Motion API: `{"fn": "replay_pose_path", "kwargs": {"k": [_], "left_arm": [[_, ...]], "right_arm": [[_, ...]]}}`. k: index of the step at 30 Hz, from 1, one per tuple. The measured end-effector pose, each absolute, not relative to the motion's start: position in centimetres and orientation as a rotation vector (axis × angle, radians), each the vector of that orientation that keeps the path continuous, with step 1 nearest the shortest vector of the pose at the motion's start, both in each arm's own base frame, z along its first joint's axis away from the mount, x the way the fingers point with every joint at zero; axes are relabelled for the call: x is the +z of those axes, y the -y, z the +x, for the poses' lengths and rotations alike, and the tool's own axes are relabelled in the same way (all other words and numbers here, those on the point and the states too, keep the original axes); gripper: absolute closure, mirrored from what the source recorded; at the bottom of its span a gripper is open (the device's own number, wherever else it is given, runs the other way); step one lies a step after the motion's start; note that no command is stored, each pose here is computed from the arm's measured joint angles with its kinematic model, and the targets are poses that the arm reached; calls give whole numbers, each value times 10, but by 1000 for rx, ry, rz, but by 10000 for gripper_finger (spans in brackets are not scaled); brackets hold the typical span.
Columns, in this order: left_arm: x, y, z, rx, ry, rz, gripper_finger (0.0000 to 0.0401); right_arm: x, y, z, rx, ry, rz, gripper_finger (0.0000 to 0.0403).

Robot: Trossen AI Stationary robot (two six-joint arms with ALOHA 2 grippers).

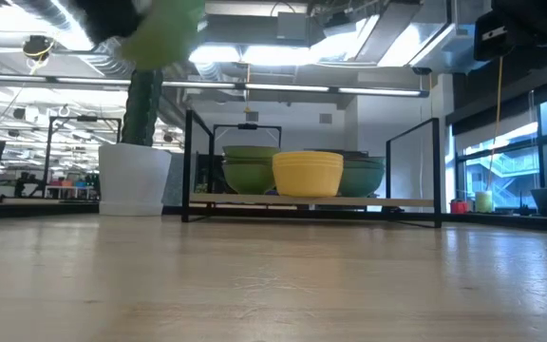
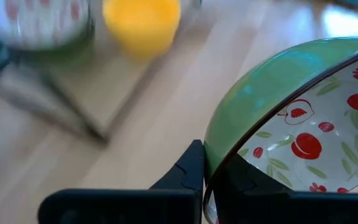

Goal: Pick & Place Mini bowls
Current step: Stack the green bowl on top of the green bowls on the shelf

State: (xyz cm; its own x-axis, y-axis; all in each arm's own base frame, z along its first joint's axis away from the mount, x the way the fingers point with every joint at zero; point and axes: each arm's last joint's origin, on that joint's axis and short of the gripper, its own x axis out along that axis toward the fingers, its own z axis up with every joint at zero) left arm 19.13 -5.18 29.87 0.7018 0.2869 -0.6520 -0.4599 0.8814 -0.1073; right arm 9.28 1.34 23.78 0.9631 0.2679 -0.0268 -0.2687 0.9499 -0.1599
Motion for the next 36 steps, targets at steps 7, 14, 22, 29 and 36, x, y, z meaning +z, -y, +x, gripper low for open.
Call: {"fn": "replay_pose_path", "kwargs": {"k": [7, 14, 22, 29, 36], "left_arm": [[374, 16, 224, 523, -504, -124, 393], [447, -36, 253, 613, -597, -84, 394], [447, -116, 297, 658, -904, -144, 393], [394, -177, 331, 616, -1126, -259, 393], [347, -215, 347, 573, -1248, -351, 393]], "right_arm": [[238, -13, 93, 273, -5, -160, 381], [238, -13, 93, 273, -5, -163, 381], [237, -13, 93, 274, -13, -161, 381], [236, -13, 93, 275, -26, -165, 381], [236, -13, 93, 275, -24, -164, 381]]}}
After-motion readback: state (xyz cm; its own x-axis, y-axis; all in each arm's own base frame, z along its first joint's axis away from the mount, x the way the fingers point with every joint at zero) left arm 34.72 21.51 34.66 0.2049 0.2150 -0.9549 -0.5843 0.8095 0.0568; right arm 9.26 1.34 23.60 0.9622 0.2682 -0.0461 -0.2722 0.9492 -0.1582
